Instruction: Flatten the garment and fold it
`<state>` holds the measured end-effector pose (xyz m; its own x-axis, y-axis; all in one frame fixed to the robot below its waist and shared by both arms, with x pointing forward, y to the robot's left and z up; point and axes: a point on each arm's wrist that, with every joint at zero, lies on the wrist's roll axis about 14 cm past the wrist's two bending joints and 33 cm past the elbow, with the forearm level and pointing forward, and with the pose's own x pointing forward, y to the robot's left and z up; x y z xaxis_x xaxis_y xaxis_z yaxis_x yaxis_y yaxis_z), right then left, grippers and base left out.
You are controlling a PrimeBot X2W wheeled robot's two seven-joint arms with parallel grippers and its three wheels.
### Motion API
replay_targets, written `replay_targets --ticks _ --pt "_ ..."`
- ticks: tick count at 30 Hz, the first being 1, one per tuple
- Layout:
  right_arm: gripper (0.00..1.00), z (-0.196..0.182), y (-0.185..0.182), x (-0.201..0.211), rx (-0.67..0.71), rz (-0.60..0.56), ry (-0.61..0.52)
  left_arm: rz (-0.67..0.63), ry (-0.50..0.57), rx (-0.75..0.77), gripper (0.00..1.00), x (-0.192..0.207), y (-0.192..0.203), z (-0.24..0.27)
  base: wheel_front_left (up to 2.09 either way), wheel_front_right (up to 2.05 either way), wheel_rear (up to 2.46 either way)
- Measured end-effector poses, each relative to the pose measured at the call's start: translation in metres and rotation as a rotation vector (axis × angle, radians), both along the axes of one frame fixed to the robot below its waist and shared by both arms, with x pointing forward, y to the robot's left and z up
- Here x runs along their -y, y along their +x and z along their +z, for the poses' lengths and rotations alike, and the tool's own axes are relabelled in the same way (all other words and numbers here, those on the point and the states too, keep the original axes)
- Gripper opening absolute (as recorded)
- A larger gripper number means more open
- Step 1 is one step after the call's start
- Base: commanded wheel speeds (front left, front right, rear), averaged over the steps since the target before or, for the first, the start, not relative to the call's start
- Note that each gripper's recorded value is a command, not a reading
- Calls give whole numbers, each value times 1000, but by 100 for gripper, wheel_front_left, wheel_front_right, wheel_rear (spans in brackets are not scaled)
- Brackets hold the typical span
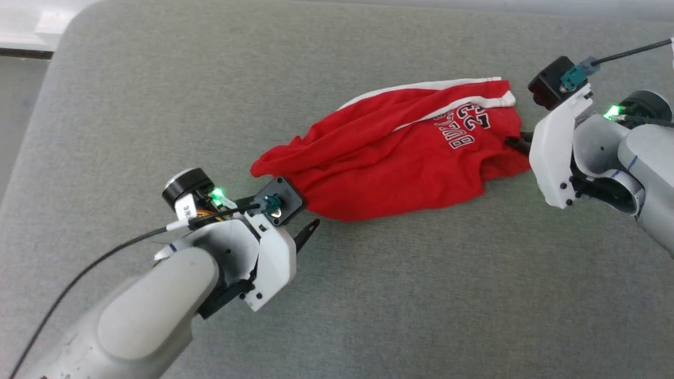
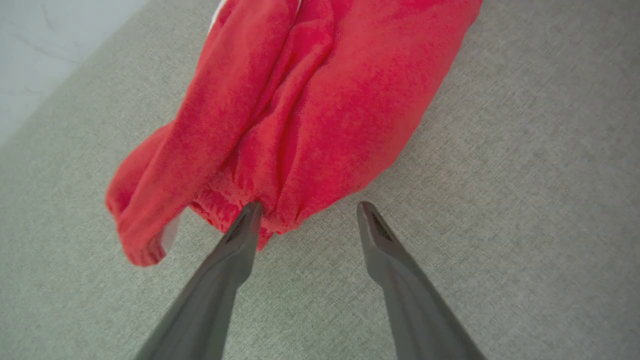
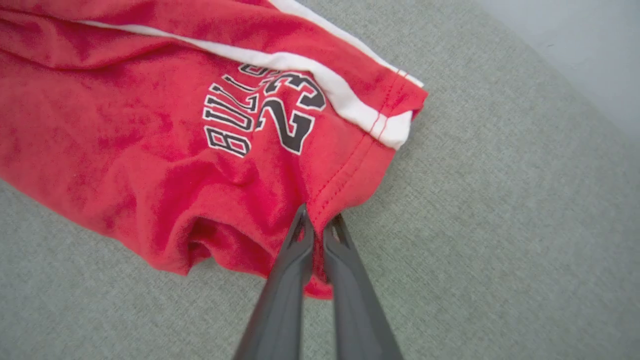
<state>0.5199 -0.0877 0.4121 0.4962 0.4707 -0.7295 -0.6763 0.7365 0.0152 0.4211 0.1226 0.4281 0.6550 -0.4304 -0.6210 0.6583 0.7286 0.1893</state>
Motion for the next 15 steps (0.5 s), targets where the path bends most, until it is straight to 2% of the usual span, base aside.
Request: replay_targets --ticks 7,13,14,15 --pt "0 -1 5 2 12 6 5 -64 101 -71 100 -5 12 -27 0 0 0" --pt "0 -11 3 11 -5 -3 -7 -103 124 -147 100 0 15 -46 0 0 0" --pt "0 -12 2 12 -6 -4 -9 -107 120 -165 45 2 14 -47 0 0 0" --pt "0 -12 2 12 -6 -5 -9 -109 115 -171 0 2 15 -47 0 0 0"
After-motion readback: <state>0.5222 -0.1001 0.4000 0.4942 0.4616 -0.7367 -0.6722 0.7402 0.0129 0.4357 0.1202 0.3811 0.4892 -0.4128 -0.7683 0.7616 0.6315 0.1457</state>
